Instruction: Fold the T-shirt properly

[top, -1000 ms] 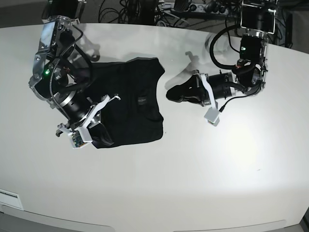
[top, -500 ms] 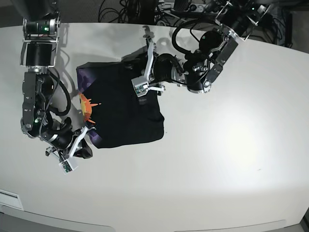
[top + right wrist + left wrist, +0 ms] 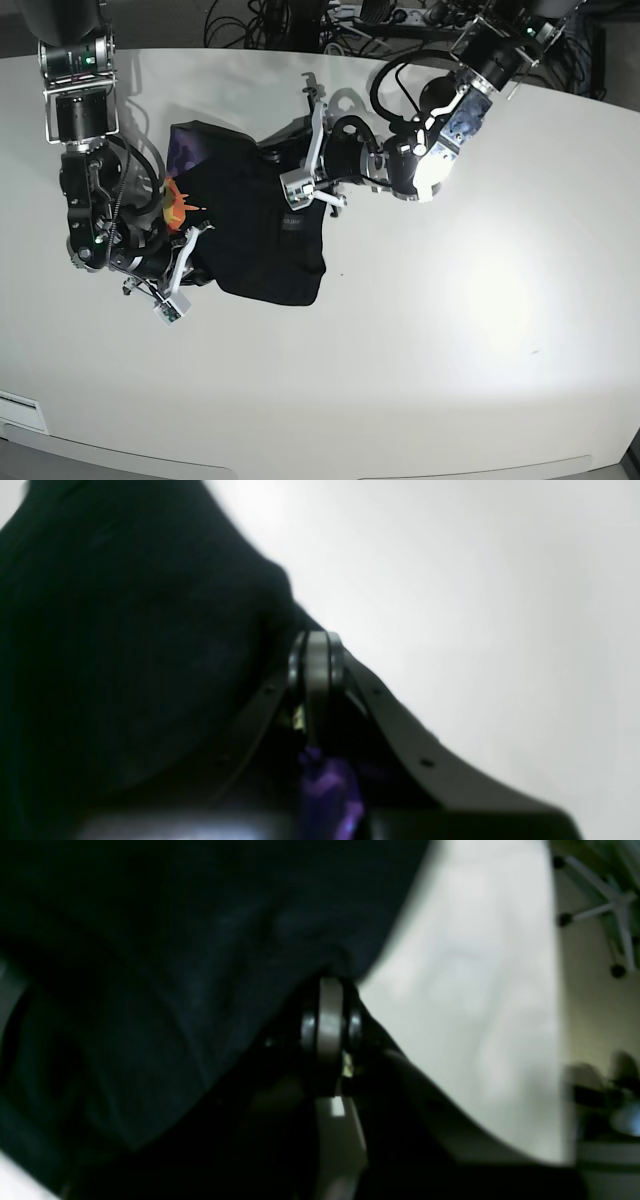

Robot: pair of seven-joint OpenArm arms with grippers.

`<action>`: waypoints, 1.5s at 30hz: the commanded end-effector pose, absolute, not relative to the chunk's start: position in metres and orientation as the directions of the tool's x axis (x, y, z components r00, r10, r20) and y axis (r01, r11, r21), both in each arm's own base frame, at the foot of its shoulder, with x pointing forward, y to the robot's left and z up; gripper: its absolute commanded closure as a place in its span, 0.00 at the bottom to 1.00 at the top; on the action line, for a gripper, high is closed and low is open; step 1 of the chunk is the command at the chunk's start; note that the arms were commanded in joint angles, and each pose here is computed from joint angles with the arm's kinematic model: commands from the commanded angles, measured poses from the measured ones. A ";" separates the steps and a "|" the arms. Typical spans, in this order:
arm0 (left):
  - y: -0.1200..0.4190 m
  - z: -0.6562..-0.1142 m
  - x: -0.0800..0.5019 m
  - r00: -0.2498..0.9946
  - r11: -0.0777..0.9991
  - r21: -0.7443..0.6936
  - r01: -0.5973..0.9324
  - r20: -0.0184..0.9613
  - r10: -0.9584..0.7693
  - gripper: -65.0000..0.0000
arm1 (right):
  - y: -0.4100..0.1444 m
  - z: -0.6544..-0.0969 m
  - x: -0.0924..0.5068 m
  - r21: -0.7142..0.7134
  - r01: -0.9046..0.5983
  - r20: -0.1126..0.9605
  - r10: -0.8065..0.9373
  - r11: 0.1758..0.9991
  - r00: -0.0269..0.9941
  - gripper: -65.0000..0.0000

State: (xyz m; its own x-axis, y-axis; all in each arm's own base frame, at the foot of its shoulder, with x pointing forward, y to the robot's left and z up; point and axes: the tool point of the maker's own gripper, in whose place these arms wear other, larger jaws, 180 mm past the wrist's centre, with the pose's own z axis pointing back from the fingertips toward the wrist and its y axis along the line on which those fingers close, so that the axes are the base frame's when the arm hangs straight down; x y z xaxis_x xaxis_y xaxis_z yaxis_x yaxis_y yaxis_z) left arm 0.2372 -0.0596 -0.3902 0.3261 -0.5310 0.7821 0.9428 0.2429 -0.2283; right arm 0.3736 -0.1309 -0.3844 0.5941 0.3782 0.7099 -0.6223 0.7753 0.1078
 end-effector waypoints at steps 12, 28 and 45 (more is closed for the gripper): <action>0.041 -0.426 0.335 0.287 0.454 0.061 0.889 0.699 -0.655 1.00 | -0.170 -0.416 0.260 0.091 -0.458 0.569 0.331 0.884 0.753 1.00; 0.041 -0.394 0.376 0.333 0.565 0.124 0.816 0.698 -0.634 1.00 | -0.184 -0.323 0.250 0.058 -0.259 0.789 0.115 0.964 0.603 1.00; 0.103 -0.236 0.277 0.332 0.613 -0.188 0.767 0.935 -0.128 1.00 | -0.174 -0.224 0.218 0.087 -0.400 0.928 0.072 0.913 0.366 1.00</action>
